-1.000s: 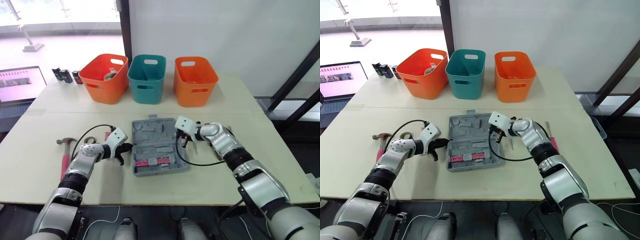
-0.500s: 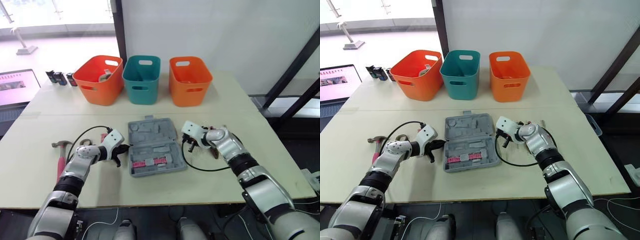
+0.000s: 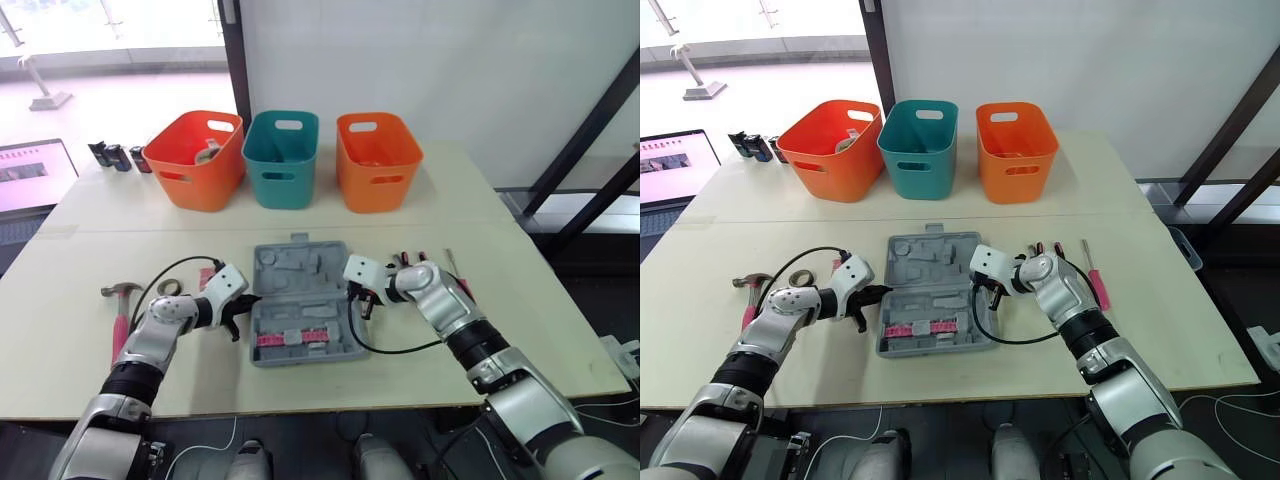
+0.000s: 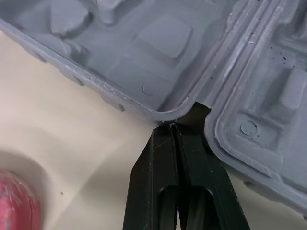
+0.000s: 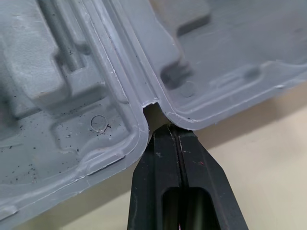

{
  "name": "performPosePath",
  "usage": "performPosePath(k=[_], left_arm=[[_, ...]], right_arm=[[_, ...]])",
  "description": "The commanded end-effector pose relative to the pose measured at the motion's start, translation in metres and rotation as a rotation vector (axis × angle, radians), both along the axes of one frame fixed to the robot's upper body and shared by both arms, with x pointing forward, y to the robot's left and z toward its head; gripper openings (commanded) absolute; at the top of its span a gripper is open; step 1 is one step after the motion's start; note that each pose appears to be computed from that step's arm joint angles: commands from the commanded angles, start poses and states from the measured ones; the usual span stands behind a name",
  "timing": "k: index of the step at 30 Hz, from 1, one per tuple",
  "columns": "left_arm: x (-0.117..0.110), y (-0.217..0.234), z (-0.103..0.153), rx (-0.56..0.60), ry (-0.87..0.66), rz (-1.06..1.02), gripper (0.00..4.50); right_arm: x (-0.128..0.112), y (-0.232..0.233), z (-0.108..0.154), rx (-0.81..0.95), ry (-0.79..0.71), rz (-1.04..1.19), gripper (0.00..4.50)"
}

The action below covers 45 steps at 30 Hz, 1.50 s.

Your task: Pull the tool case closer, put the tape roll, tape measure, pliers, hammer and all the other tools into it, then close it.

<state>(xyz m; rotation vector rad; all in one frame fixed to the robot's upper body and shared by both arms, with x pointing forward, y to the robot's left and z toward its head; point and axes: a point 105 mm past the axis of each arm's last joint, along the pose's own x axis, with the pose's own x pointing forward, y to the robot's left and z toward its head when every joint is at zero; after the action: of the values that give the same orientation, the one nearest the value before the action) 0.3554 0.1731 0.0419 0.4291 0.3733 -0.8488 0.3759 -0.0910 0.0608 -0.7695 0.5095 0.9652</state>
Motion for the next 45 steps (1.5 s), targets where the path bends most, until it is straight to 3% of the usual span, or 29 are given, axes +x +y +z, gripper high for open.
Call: performPosePath(k=[1, 11, 17, 45], left_arm=[[-0.018, -0.015, -0.013, 0.008, 0.057, -0.088, 0.09], [-0.074, 0.001, -0.029, 0.021, 0.167, -0.100, 0.09], [-0.096, 0.017, -0.038, 0.028, 0.224, -0.051, 0.09], [-0.118, 0.014, -0.037, -0.004, 0.265, -0.026, 0.09]], right_arm=[[-0.020, 0.032, 0.017, 0.057, -0.017, 0.124, 0.00], [-0.076, 0.022, 0.000, 0.067, 0.082, 0.074, 0.00], [-0.092, 0.021, -0.005, 0.083, 0.120, 0.031, 0.00], [-0.106, 0.015, -0.009, 0.075, 0.169, 0.000, 0.00]])
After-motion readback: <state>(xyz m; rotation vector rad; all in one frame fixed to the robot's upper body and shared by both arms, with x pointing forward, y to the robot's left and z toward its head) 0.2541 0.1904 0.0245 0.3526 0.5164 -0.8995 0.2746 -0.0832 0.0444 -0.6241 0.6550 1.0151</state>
